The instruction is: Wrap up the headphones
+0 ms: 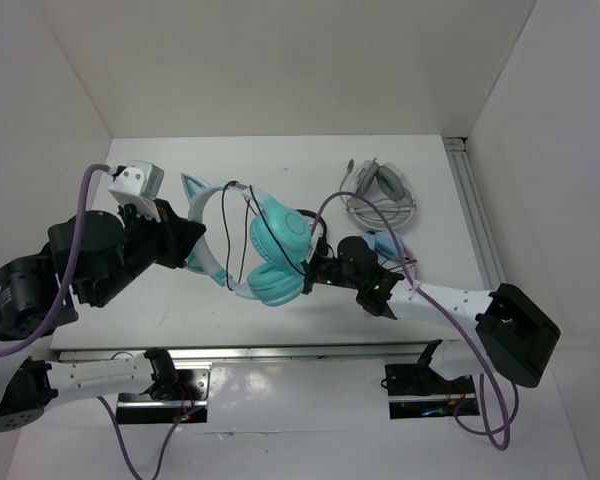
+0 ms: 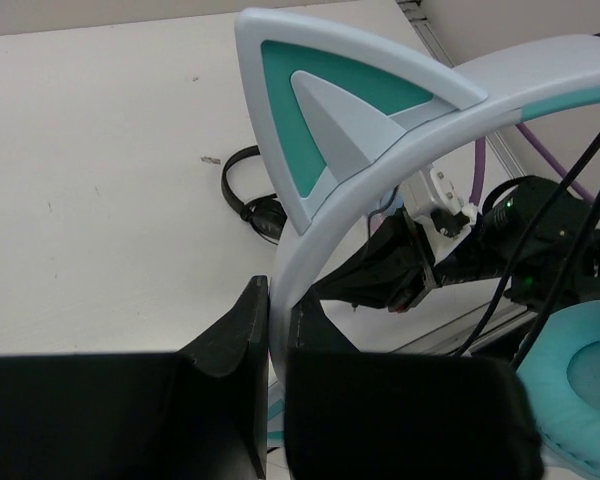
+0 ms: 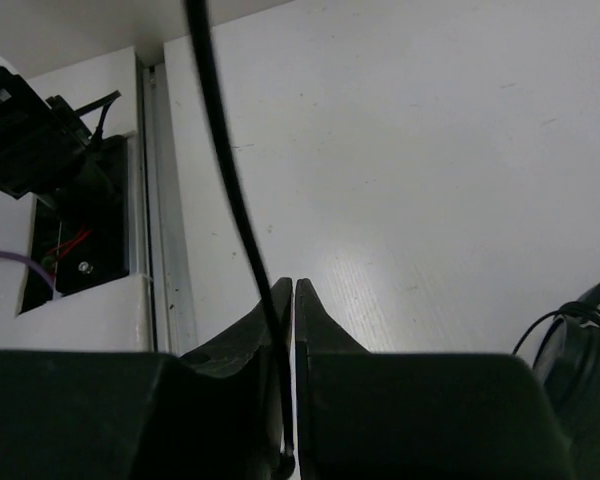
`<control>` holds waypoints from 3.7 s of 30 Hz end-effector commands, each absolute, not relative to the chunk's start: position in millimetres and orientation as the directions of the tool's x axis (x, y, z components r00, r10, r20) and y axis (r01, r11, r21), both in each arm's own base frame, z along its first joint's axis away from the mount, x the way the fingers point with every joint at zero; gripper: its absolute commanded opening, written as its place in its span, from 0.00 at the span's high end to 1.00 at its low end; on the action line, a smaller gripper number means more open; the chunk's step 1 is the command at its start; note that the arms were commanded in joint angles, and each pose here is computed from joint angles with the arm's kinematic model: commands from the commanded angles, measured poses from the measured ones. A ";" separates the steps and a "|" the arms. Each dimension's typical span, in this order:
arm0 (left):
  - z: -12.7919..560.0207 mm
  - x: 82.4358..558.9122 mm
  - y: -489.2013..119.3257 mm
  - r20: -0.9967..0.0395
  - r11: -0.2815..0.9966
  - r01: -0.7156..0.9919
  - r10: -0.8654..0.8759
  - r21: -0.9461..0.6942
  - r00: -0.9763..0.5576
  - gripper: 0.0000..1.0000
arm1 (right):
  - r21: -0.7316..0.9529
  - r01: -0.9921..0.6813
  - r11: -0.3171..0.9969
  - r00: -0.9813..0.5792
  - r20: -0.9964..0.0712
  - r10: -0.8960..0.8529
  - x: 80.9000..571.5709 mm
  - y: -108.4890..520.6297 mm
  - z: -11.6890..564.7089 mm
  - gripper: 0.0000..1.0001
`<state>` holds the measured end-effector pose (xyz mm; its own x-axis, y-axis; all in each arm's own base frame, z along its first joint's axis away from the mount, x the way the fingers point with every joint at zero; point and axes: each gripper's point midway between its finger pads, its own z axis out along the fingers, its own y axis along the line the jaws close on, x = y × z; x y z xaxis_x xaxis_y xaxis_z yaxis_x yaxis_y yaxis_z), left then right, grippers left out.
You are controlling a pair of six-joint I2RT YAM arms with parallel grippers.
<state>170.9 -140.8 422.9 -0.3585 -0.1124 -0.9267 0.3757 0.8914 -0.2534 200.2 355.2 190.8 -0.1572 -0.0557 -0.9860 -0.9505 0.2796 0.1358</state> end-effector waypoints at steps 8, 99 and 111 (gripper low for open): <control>470.8 195.5 -134.5 -0.909 0.901 0.213 -0.319 -0.379 -0.269 1.00 | 0.167 -0.966 0.196 -0.163 -0.986 0.036 186.1 370.0 194.8 0.87; 233.6 202.7 -167.7 -0.677 0.801 0.523 0.558 0.290 -0.480 1.00 | -0.761 -0.443 0.475 0.338 -0.632 -0.697 100.6 325.6 297.7 1.00; 235.5 179.9 -169.5 -0.612 0.750 0.591 0.624 0.296 -0.486 1.00 | -0.779 -0.450 0.436 0.335 -0.600 -0.727 97.4 308.3 299.9 0.96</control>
